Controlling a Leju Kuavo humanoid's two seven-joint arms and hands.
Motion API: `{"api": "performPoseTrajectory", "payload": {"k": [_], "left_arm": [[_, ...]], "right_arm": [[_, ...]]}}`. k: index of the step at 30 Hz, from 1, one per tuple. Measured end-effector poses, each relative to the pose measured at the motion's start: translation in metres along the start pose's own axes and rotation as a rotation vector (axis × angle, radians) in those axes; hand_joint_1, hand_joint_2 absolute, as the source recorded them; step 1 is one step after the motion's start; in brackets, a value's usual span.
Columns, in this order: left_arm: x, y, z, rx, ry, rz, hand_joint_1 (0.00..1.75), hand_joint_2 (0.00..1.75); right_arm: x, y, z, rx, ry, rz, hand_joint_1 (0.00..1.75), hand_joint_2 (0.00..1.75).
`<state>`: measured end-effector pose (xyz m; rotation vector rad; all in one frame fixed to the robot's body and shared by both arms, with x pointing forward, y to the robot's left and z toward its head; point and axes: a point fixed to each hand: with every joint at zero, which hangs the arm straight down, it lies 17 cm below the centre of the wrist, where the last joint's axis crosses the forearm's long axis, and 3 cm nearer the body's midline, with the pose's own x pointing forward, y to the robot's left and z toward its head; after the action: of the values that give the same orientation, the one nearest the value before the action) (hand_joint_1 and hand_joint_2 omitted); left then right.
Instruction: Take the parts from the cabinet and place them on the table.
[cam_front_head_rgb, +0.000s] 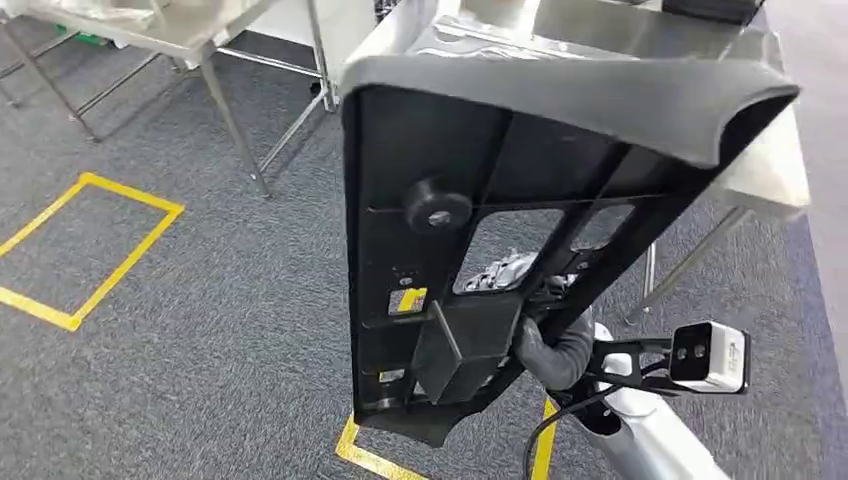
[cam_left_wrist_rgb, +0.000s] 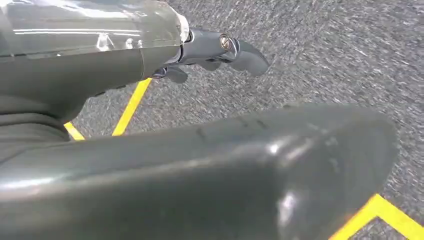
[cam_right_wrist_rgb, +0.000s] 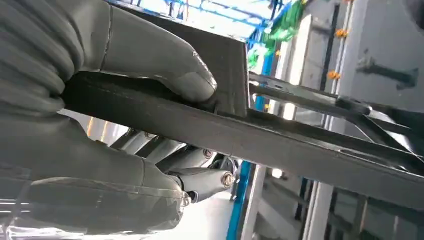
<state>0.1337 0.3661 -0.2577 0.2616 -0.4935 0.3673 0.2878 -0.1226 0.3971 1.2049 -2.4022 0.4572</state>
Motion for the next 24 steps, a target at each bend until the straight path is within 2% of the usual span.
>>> {"api": "performPoseTrajectory", "payload": {"k": [24], "left_arm": [[-0.008, -0.007, 0.004, -0.018, 0.008, 0.005, 0.0, 0.0]], "right_arm": [[-0.016, 0.02, 0.016, 0.021, 0.064, -0.009, 1.64, 1.75]]}}
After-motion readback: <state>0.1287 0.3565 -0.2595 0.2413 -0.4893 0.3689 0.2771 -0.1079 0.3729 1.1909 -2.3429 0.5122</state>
